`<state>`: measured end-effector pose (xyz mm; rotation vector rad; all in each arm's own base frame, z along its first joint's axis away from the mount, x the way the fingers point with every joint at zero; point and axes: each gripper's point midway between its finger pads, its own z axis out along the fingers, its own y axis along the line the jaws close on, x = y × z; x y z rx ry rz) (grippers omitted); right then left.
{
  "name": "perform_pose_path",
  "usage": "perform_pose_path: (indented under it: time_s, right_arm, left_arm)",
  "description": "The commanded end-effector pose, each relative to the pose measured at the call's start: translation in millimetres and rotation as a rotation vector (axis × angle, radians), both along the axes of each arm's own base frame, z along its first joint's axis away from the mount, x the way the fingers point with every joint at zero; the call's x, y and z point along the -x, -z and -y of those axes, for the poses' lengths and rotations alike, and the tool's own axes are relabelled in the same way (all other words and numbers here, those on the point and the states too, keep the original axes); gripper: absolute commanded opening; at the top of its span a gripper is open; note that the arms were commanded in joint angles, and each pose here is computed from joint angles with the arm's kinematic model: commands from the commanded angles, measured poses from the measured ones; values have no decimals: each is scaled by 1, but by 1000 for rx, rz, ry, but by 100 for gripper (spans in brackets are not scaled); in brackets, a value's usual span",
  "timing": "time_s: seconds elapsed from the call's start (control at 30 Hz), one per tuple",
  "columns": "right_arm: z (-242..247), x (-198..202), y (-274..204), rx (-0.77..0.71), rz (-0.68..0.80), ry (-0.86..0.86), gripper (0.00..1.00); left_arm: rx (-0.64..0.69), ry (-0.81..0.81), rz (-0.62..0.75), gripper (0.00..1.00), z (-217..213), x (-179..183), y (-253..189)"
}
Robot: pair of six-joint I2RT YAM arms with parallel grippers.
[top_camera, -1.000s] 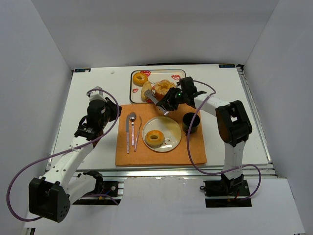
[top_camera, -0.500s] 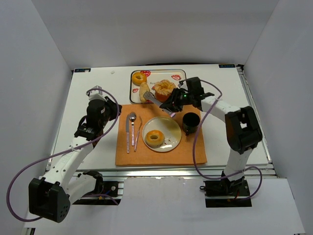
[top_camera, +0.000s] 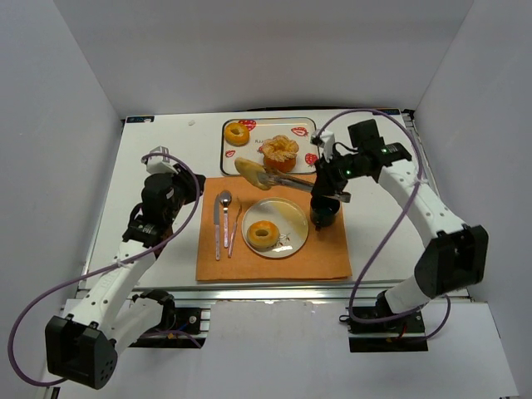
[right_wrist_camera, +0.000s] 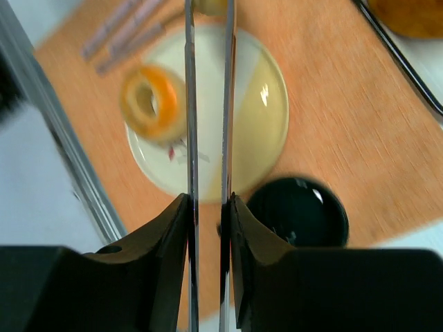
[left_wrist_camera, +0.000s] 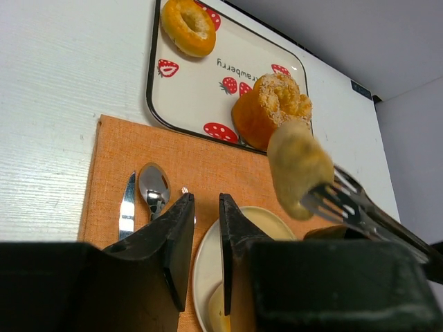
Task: Place the bread
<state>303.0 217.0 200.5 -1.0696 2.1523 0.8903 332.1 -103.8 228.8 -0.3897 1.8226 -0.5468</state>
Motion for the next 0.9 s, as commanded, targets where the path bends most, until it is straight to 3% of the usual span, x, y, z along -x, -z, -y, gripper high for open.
perform_pose_path:
  time_s: [0.0, 0.3, 0.87]
  right_arm:
    - [39, 32, 16, 200, 127, -140, 0]
    - [70, 56, 36, 306, 165, -62, 3]
    - [64, 64, 30, 273, 161, -115, 49]
  left_arm:
    - [-2, 16, 36, 31, 1, 0, -4]
    - [-16, 78, 9, 32, 11, -4, 7]
    - [0, 80, 24, 32, 13, -6, 5]
